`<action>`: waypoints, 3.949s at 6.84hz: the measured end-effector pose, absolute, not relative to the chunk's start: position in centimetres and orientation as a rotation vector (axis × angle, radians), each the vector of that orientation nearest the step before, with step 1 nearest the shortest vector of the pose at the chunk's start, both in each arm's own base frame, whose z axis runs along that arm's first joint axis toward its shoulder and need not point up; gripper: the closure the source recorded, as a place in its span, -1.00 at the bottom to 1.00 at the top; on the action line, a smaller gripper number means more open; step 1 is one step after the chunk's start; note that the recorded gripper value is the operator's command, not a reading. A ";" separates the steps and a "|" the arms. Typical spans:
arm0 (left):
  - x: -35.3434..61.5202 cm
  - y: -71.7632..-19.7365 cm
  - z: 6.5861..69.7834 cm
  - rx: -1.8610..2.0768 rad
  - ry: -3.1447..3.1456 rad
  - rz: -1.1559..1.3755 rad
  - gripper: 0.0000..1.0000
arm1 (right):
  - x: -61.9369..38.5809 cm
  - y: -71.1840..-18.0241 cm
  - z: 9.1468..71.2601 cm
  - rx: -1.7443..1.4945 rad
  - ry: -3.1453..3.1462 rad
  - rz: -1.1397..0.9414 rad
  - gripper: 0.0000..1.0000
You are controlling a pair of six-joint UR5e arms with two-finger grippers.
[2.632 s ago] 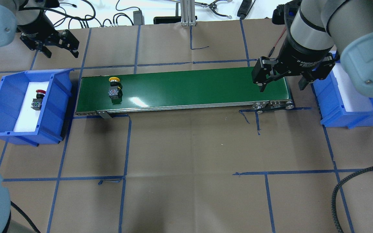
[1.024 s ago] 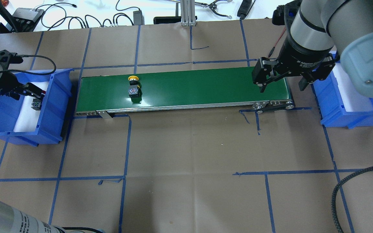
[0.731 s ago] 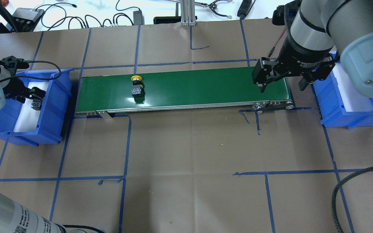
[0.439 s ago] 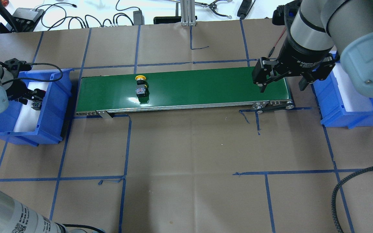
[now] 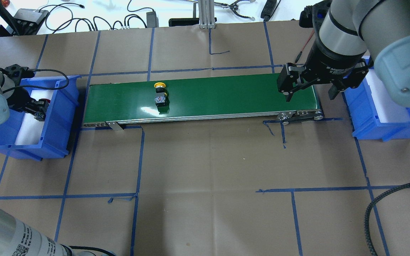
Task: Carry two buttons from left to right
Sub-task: 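Return the left gripper to the bin and grasp the red button, then carry the red button onto the conveyor end near the left bin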
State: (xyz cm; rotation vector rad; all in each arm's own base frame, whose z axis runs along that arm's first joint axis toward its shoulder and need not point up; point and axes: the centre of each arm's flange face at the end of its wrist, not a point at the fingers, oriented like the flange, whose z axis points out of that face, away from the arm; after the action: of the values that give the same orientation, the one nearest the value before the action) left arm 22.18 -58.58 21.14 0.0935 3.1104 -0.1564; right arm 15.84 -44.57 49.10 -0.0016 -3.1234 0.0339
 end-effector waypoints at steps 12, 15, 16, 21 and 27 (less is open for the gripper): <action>17.2 -57.0 38.6 0.004 3.176 0.018 0.78 | 15.8 -44.6 49.1 -0.003 -3.122 0.033 -1.00; 8.5 -59.3 37.6 -0.074 3.176 0.038 0.78 | 15.8 -44.6 49.1 -0.003 -3.122 0.032 -1.00; 5.7 -59.9 37.1 -0.114 3.174 0.040 0.78 | 15.8 -44.6 49.1 -0.003 -3.122 0.032 -1.00; -0.3 -62.7 29.2 -0.054 3.172 0.040 0.78 | 15.8 -44.5 49.0 -0.004 -3.123 0.028 -1.00; -0.9 -61.2 25.5 -0.069 3.153 -0.094 -0.99 | 15.8 -44.5 49.0 -0.006 -3.123 0.027 -1.00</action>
State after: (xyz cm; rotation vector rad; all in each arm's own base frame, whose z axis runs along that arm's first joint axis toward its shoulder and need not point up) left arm -0.93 -61.23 25.45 -0.0692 3.1526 -0.0943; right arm 15.84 -44.52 48.99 -0.0056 -3.1226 0.0268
